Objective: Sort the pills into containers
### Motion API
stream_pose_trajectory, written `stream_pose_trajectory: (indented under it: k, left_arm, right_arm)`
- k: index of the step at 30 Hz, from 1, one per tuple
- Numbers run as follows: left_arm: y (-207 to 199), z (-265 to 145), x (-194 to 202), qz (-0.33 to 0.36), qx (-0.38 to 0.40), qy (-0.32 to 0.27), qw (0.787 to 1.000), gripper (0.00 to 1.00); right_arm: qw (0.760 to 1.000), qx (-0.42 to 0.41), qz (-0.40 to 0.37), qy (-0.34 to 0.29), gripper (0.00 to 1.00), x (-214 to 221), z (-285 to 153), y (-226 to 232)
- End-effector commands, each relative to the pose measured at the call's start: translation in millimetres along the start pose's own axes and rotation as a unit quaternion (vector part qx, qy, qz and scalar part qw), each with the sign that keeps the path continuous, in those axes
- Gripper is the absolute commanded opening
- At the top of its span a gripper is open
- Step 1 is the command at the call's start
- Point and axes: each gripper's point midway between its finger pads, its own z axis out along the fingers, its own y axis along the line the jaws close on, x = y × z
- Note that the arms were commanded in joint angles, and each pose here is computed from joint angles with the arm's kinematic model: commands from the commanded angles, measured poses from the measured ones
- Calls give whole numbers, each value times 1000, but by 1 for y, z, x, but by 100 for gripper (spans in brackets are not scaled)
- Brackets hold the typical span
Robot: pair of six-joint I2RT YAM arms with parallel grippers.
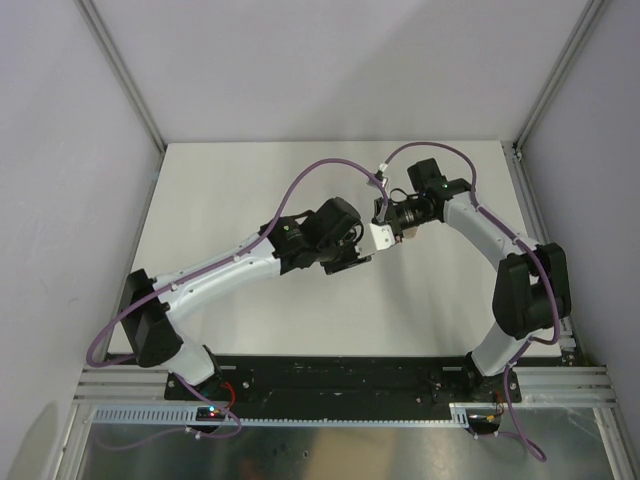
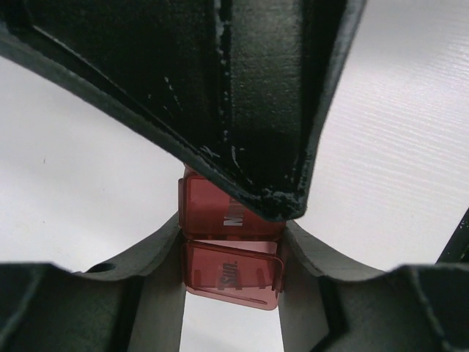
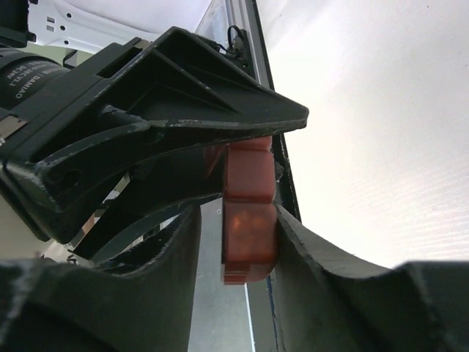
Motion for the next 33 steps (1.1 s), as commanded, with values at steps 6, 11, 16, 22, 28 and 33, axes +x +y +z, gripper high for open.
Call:
stream_pose_trajectory:
  k: [6, 11, 16, 22, 28, 33]
  left_arm:
    - [10, -13, -27, -17, -19, -40, 999, 0]
    - [11, -14, -31, -24, -20, -44, 999, 0]
    - [10, -12, -33, -26, -26, -41, 998, 0]
    - [7, -9, -35, -24, -30, -37, 999, 0]
    - [5, -9, -33, -24, -32, -33, 999, 0]
    - [4, -8, -32, -23, -32, -31, 999, 0]
  right_arm:
    - [998, 6, -60, -14, 52, -16, -4, 23]
    - [998, 12, -58, -13, 51, -17, -2, 20]
    - [998, 13, -58, -14, 46, -18, -1, 20]
    - [998, 12, -60, -14, 18, -19, 0, 20]
    - [998, 13, -56, -18, 0, -19, -4, 19]
    - [998, 13, -58, -18, 0, -19, -5, 21]
